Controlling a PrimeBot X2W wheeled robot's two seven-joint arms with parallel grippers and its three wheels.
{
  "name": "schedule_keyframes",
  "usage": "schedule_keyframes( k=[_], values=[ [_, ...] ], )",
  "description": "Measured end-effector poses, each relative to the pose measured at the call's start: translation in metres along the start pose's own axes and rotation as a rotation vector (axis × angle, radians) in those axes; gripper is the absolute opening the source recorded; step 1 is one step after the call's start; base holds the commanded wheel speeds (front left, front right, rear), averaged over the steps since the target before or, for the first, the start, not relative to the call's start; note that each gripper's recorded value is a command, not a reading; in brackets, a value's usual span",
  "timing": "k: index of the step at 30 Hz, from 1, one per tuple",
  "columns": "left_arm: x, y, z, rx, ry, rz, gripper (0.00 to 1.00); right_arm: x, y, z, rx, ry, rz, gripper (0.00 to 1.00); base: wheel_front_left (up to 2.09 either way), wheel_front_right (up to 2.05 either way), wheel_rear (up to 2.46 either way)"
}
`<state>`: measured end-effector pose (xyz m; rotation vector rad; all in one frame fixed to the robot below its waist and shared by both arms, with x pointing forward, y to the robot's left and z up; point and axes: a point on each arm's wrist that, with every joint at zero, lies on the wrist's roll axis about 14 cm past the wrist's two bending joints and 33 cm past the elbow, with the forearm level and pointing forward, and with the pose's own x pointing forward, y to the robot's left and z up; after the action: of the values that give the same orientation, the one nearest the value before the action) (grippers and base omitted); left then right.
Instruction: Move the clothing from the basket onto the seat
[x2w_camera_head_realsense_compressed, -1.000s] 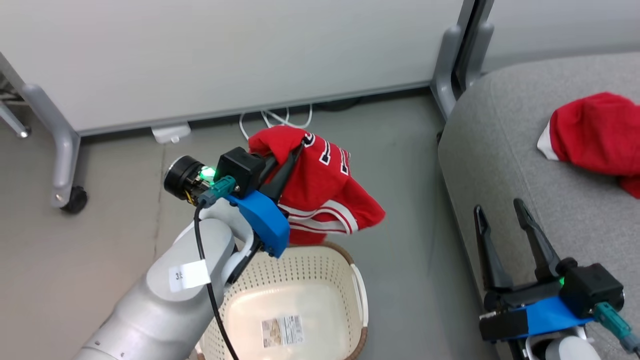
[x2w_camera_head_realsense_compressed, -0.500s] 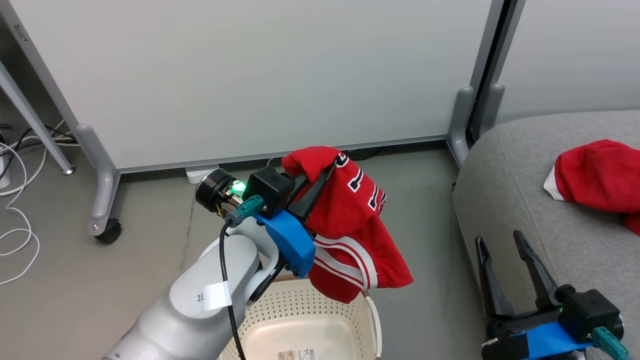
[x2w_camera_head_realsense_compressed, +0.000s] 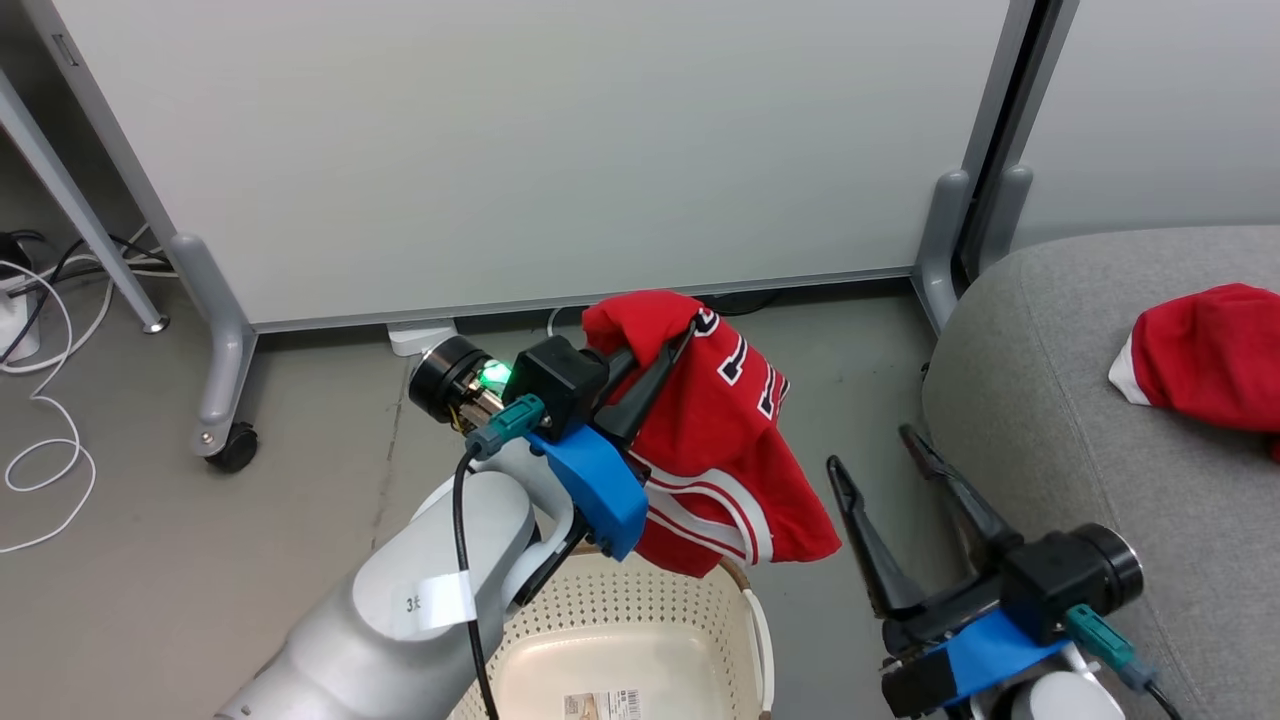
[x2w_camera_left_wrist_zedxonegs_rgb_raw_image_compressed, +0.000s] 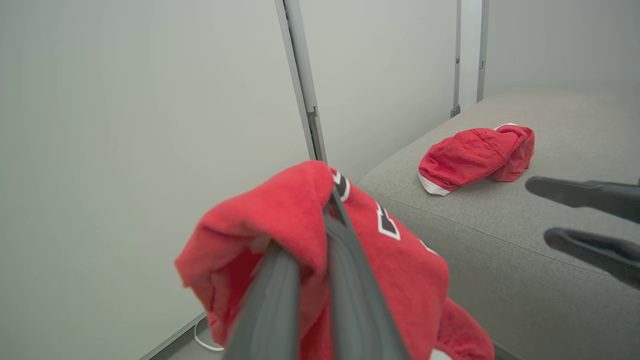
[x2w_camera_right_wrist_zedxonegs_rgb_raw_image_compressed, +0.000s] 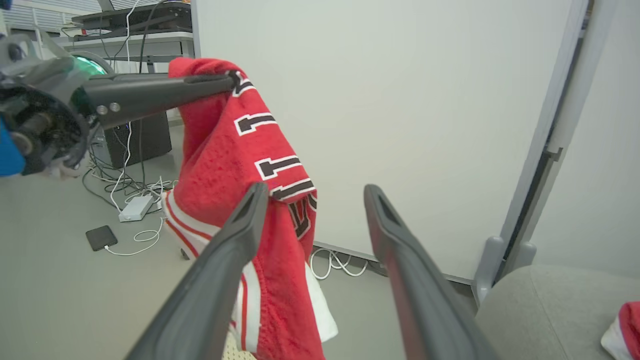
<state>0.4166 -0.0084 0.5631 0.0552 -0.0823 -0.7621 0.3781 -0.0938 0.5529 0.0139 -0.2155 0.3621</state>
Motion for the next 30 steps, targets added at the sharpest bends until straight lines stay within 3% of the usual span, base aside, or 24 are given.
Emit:
schedule_keyframes(
  k=[12,29,30],
  values=[
    [0.005,-0.006,0.003,0.002,-0.012,-0.018,0.00,0.024,0.035,-0.043,-0.099,0.139,0.213,1.00,0.00,0.00,0.00],
    [0.014,-0.013,0.001,-0.008,-0.023,-0.055,0.00,0.069,0.064,-0.073,-0.136,0.229,0.334,1.00,0.00,0.00,0.00],
    [0.014,-0.013,0.002,-0.008,-0.025,-0.055,0.00,0.069,0.065,-0.075,-0.130,0.235,0.335,0.35,0.00,0.00,0.00]
  ],
)
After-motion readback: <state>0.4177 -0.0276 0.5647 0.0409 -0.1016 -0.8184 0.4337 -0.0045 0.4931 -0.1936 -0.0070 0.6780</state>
